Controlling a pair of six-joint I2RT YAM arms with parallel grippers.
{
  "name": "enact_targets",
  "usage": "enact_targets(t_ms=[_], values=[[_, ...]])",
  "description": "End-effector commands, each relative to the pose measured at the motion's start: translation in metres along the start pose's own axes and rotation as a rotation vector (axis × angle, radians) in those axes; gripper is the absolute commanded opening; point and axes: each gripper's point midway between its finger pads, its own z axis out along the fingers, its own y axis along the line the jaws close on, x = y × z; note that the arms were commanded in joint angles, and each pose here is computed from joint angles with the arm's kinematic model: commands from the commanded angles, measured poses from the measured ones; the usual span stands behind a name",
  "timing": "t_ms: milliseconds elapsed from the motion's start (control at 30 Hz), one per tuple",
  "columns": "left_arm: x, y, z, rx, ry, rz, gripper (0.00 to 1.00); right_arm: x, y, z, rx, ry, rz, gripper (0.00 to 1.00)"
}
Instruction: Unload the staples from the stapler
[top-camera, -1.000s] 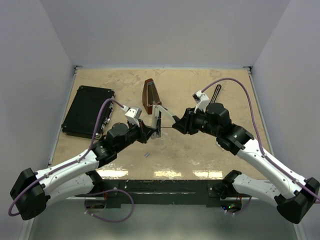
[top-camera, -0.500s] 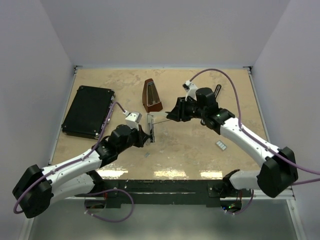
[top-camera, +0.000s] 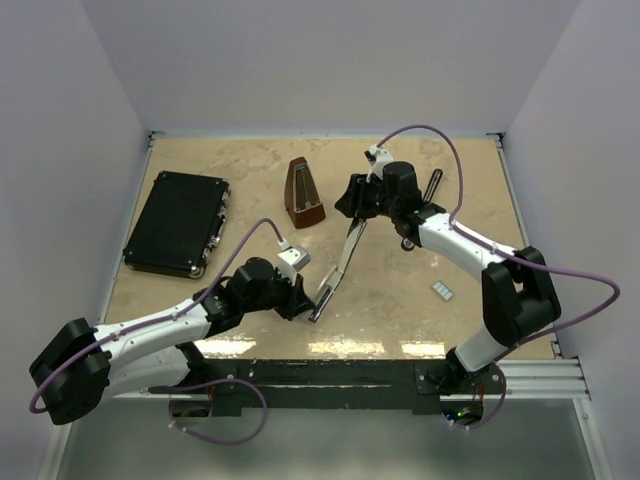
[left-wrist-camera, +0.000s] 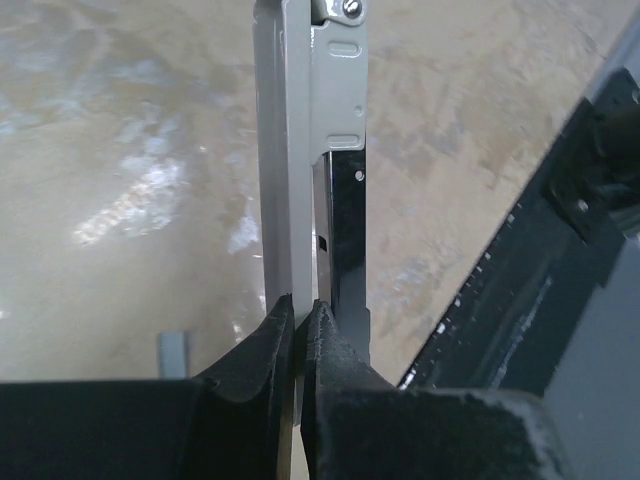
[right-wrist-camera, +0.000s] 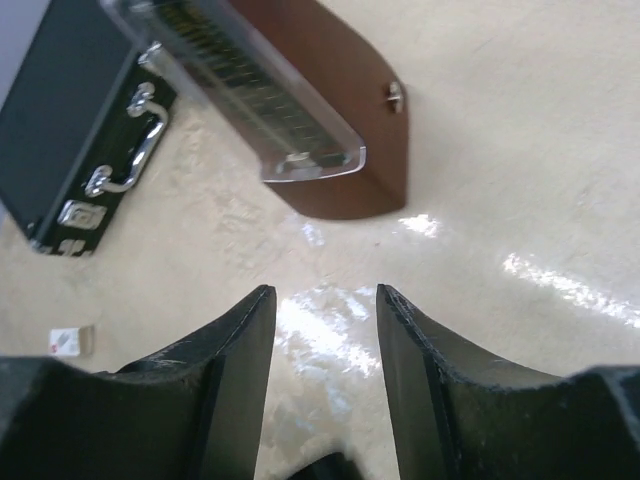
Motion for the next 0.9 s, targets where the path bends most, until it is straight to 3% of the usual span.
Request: enact_targets(t_ms=[0,267,400,533,700,867], values=[[-0.037,-0.044,-0.004,0.208,-0.120,0.131,0.00,-0.041,-0.006,0.014,0.014,-0.155,-0.036,0.50],[-0.042,-0.048,-0.001,0.235,-0.152,0.117,0.00,-0.017,0.002,0.031,-0.082,-0.090,0.037,0.54],[-0.042,-0.032,0.004,0.141,-0.135,0.103,0.00,-0.014,-0.004,0.031,-0.035,-0.054,0.077,0.55],[-0.049,-0.024,0.006,0.082,-0.141,0.117,0.00,-0.037,-0.006,0.033,0.020,-0.083,0.094,0.58],[-0.059,-0.012,0.006,-0.003,-0.149,0.123,0.00,-0.052,-0.008,0.045,0.071,-0.031,0.123,0.66],[-0.069,0.003,0.002,-0.100,-0.190,0.107,0.00,-0.088,-0.010,0.033,0.165,-0.084,0.138,0.73]])
